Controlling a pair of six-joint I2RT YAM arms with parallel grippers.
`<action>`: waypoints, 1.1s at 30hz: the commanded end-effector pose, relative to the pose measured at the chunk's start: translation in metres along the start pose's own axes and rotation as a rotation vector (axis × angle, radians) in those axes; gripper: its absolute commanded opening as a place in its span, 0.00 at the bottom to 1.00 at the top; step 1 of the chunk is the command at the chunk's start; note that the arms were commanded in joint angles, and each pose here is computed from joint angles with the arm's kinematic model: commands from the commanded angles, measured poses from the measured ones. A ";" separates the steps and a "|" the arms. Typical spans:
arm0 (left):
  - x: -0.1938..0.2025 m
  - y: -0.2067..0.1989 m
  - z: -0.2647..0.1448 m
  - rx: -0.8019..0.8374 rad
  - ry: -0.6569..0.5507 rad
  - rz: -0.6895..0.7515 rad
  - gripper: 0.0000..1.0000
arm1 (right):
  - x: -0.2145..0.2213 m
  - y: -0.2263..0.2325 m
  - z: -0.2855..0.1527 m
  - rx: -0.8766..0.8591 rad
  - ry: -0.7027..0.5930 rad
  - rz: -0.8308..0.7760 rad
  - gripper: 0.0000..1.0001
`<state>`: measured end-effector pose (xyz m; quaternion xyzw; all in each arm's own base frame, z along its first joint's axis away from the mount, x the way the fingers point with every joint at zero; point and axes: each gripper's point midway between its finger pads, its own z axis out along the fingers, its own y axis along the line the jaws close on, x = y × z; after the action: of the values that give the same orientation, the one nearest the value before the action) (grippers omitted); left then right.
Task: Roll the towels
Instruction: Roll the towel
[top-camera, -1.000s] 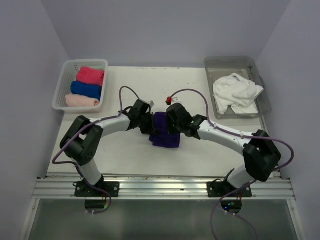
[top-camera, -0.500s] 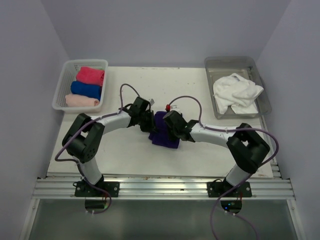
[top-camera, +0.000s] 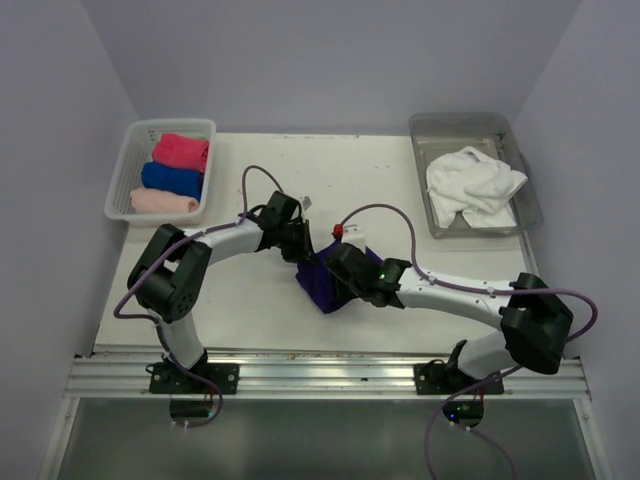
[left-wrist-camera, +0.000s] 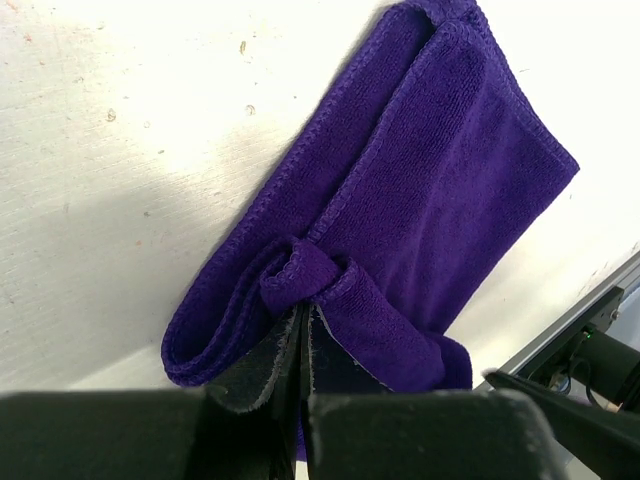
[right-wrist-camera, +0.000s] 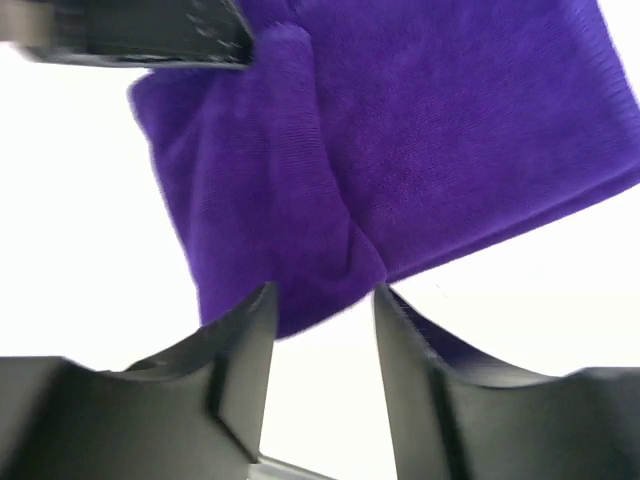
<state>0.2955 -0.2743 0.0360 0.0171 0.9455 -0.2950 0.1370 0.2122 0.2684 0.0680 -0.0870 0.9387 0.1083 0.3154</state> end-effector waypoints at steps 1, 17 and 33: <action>-0.002 0.005 0.000 -0.002 -0.006 0.026 0.04 | -0.036 0.011 -0.036 0.019 -0.122 -0.097 0.49; -0.002 0.001 0.003 0.014 0.010 0.034 0.04 | 0.004 0.072 0.006 0.147 -0.128 -0.742 0.58; -0.002 0.007 0.000 0.003 0.015 0.040 0.06 | 0.033 0.026 0.042 0.254 -0.112 -0.638 0.33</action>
<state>0.2936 -0.2747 0.0330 0.0257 0.9441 -0.3024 0.1285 0.1989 0.3133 0.0240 -0.3651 0.8375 -0.1164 0.3895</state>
